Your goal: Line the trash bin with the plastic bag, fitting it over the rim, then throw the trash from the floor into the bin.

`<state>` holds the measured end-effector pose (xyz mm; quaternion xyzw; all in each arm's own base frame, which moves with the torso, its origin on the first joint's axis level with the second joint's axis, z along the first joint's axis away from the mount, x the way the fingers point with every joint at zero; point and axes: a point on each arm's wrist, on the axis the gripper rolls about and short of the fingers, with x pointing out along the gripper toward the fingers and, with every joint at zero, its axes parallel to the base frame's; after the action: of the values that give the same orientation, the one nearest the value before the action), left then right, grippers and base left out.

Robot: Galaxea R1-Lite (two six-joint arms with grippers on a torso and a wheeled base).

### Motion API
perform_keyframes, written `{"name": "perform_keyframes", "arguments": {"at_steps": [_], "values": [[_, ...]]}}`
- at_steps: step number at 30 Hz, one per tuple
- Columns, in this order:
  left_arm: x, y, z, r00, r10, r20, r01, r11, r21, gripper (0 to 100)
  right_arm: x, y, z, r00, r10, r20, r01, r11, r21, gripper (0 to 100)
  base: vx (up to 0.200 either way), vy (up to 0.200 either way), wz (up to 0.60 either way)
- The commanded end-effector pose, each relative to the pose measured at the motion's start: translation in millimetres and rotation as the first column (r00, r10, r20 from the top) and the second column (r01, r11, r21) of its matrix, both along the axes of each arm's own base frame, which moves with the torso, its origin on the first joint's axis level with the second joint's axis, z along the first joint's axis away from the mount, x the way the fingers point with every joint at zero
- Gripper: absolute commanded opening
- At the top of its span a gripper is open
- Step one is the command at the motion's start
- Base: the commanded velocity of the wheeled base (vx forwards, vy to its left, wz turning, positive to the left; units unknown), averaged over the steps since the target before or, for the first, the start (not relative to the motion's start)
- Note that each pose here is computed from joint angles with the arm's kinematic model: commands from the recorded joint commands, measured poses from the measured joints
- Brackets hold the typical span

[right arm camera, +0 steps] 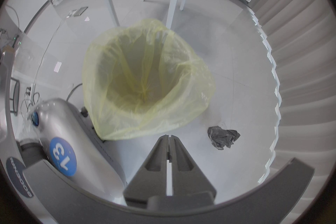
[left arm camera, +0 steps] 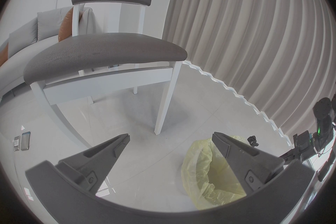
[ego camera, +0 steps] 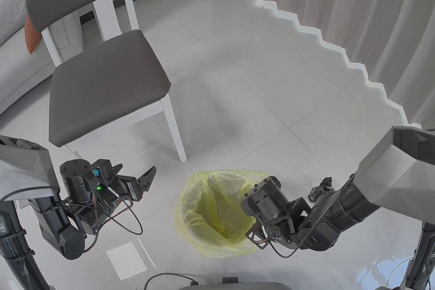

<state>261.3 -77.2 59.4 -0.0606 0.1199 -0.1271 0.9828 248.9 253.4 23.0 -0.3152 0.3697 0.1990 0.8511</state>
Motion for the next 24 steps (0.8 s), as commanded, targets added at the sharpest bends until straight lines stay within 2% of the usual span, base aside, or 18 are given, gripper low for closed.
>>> {"name": "perform_keyframes", "arguments": {"at_steps": [1,5,19,20,24], "values": [[0.4,0.8,3.5,1.000,0.005,0.023,-0.004,1.000,-0.006,100,3.9,6.7,-21.7,1.000,0.000,-0.031,-0.002,0.999,-0.050,100,0.000,0.000,0.00],[0.9,2.0,1.2,1.000,0.010,0.014,-0.010,1.000,-0.006,100,4.9,1.6,-25.7,0.999,-0.018,-0.039,0.014,0.996,-0.083,100,0.000,0.000,0.00],[0.8,2.0,-0.3,1.000,0.010,0.008,-0.010,1.000,-0.006,100,13.3,-3.9,-38.2,0.997,-0.045,-0.064,0.038,0.994,-0.106,100,0.000,0.000,0.00],[0.8,2.0,-0.3,1.000,0.010,0.008,-0.010,1.000,-0.006,100,13.3,-3.9,-38.8,0.997,-0.046,-0.065,0.039,0.994,-0.106,0,0.000,0.000,0.00],[2.8,4.1,0.1,1.000,0.021,0.012,-0.020,1.000,-0.006,100,14.7,-3.3,-39.5,0.997,-0.050,-0.066,0.043,0.994,-0.101,0,0.000,0.000,0.00]]}}
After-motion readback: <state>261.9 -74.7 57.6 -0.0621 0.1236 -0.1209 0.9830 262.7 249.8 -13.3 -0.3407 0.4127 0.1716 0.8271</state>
